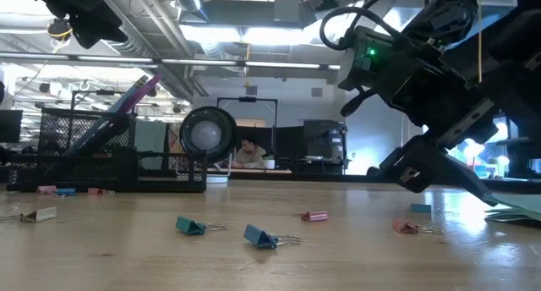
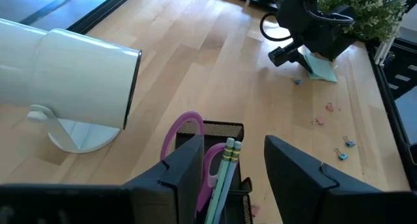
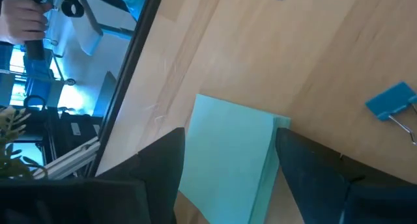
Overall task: Pick and place office supplies into organizer
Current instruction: Put the blue sticky note pad into the black desk organizer
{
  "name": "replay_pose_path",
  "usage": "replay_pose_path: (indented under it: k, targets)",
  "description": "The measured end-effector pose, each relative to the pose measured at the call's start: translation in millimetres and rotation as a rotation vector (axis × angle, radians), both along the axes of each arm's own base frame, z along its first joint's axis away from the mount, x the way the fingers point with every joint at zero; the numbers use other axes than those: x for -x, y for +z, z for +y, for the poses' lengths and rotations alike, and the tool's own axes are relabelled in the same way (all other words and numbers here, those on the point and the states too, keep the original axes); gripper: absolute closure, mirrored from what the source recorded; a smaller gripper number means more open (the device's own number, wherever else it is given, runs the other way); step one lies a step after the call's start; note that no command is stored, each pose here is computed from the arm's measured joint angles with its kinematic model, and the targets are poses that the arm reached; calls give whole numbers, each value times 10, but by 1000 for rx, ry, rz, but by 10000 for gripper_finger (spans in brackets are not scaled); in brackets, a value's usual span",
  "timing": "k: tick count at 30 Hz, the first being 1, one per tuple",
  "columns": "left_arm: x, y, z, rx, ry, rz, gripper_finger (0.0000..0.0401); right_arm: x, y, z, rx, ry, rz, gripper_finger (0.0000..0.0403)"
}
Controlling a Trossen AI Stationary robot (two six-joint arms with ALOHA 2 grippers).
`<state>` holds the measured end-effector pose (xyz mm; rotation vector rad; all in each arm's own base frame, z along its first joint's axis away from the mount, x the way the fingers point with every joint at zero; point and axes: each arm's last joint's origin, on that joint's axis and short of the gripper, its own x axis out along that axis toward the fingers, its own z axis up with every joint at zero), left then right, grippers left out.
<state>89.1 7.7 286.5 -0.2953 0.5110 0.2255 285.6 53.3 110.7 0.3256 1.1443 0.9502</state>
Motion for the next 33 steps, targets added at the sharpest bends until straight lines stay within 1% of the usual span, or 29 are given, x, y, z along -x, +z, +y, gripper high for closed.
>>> replay_pose_path:
  k: [3, 5, 7, 9, 11, 16, 18, 20, 24, 27, 30, 33]
  targets:
    - [-3, 6, 0, 2, 1, -7, 245, 0, 0, 0, 0, 0, 1, 160]
    - [-39, 39, -3, 18, -5, -55, 245, 0, 0, -1, 0, -1, 1, 160]
    - [-131, 66, -24, 20, -79, -134, 245, 0, 0, -1, 0, -1, 1, 160]
    - [-249, 69, -59, -4, -191, -186, 245, 0, 0, -1, 0, -1, 1, 160]
    - [-396, 62, -87, -57, -259, -222, 245, -1, -1, -2, 6, -3, 0, 160]
    - [-780, -92, -182, -181, -377, -183, 245, -2, 0, -2, 7, -3, -1, 160]
    - [-943, -179, -258, -234, -445, -162, 245, -2, 0, -2, 7, -6, 3, 160]
    - [-1090, -239, -349, -283, -508, -173, 245, -2, 0, -2, 5, -15, 14, 160]
    - [-1351, -349, -568, -357, -604, -236, 247, -2, 0, -2, 5, -20, 20, 160]
    - [-1518, -405, -740, -449, -627, -290, 253, -2, 0, -4, 5, -21, 20, 160]
    - [-1691, -466, -903, -539, -614, -264, 263, -3, 0, -3, 4, -26, 25, 160]
    - [-1893, -492, -1049, -597, -591, -228, 273, -5, 1, -3, 2, -46, 48, 160]
